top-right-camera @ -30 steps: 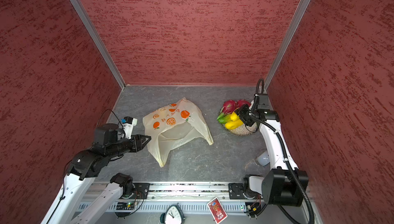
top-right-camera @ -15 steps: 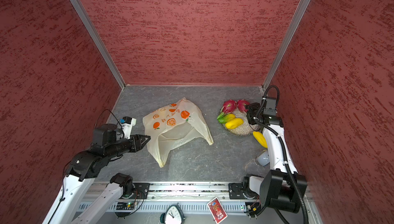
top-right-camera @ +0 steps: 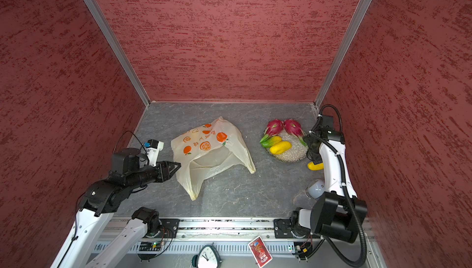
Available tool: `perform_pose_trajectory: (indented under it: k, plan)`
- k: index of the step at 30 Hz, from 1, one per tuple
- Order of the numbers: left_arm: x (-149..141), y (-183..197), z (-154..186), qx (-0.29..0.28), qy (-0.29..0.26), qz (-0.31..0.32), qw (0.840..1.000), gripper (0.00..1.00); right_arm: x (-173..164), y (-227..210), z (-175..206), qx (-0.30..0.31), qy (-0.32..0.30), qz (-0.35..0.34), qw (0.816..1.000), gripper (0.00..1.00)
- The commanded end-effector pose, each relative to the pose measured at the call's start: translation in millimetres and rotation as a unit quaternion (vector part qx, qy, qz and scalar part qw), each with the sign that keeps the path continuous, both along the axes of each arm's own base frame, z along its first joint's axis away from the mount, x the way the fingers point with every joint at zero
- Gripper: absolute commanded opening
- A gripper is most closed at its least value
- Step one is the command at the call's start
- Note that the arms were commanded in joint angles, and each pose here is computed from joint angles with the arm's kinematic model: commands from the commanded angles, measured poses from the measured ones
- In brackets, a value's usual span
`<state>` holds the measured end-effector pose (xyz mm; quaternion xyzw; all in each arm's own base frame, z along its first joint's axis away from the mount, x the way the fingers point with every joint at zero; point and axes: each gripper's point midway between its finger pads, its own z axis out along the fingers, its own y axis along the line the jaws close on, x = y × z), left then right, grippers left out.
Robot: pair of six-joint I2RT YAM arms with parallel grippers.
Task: Take fruits out of the plastic bag
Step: Pick up the fake fruit from the center of the board.
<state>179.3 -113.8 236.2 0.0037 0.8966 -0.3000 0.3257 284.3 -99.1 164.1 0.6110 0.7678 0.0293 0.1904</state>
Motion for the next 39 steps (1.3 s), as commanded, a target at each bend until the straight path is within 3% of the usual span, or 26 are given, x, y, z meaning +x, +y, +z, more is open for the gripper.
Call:
perform_pose_trajectory:
  k: [1, 9, 20, 30, 33, 35, 39]
  plan:
    - [2, -3, -4, 0.002, 0.007, -0.013, 1.0, 0.4, -26, -43, -12, -0.078, 0.08, -0.037, 0.993, 0.87]
    - [1, -5, -7, 0.009, 0.011, -0.014, 1.0, 0.41, -17, -62, -69, -0.02, 0.105, -0.009, 0.994, 0.89]
    - [2, -5, -10, 0.016, 0.019, -0.012, 1.0, 0.41, 16, -76, -84, -0.015, 0.064, 0.032, 0.997, 0.89]
    - [1, -5, -12, 0.022, 0.02, -0.012, 0.999, 0.41, 0, -63, -124, 0.032, 0.109, 0.025, 0.993, 0.89]
    - [0, -6, -12, 0.024, 0.019, -0.013, 0.999, 0.41, 2, -64, -130, 0.032, 0.11, 0.032, 0.993, 0.83]
    - [-1, -6, -12, 0.025, 0.02, -0.014, 0.999, 0.4, 3, -66, -131, 0.028, 0.112, 0.038, 0.993, 0.71]
    - [-2, -8, -13, 0.03, 0.021, -0.017, 0.999, 0.41, 8, -69, -115, 0.014, 0.097, 0.046, 0.994, 0.65]
